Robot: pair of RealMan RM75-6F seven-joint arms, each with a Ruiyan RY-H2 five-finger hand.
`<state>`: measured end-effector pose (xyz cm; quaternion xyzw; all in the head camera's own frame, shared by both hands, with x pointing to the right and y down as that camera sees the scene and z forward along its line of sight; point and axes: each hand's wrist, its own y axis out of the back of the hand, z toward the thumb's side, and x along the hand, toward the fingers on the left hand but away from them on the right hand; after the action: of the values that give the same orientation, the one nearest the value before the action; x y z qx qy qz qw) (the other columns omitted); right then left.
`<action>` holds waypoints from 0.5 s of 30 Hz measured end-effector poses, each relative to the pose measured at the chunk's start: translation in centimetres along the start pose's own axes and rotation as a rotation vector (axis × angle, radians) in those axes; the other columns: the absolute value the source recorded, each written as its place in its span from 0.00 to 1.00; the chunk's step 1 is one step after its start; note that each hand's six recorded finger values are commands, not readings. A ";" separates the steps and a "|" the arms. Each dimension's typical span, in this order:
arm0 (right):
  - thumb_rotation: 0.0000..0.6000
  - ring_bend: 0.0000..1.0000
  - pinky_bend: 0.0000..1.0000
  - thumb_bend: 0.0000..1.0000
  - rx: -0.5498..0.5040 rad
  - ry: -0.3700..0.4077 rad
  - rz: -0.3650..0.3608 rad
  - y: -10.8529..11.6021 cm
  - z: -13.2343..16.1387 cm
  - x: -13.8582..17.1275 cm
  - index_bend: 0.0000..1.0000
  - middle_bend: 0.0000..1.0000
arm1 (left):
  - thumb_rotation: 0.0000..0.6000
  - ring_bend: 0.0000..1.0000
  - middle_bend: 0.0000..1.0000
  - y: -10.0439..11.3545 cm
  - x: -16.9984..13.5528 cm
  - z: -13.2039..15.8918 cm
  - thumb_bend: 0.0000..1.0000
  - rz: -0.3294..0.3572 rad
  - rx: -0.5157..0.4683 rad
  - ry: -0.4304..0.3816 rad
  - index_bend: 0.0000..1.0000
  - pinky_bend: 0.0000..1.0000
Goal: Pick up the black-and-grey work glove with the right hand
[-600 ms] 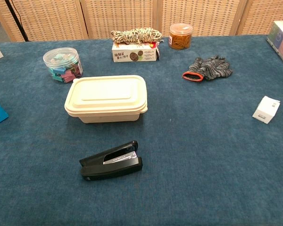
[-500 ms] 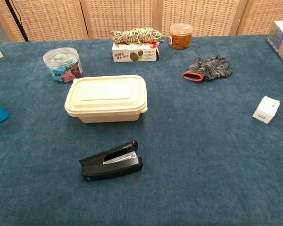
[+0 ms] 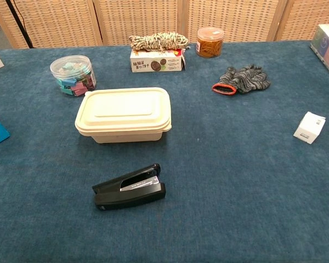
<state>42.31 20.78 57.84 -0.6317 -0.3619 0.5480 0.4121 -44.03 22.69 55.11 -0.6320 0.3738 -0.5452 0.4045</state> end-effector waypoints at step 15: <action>1.00 0.00 0.00 0.00 0.042 0.240 0.181 -0.2 4.2 -12.7 0.03 0.00 | 1.00 0.00 0.00 -1.5 2.1 0.2 0.18 -0.037 0.027 0.032 0.00 0.00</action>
<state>36.44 9.87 62.78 -0.7140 -0.2399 0.5109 0.4143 -43.55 21.38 57.26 -0.6245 0.3612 -0.5677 0.3966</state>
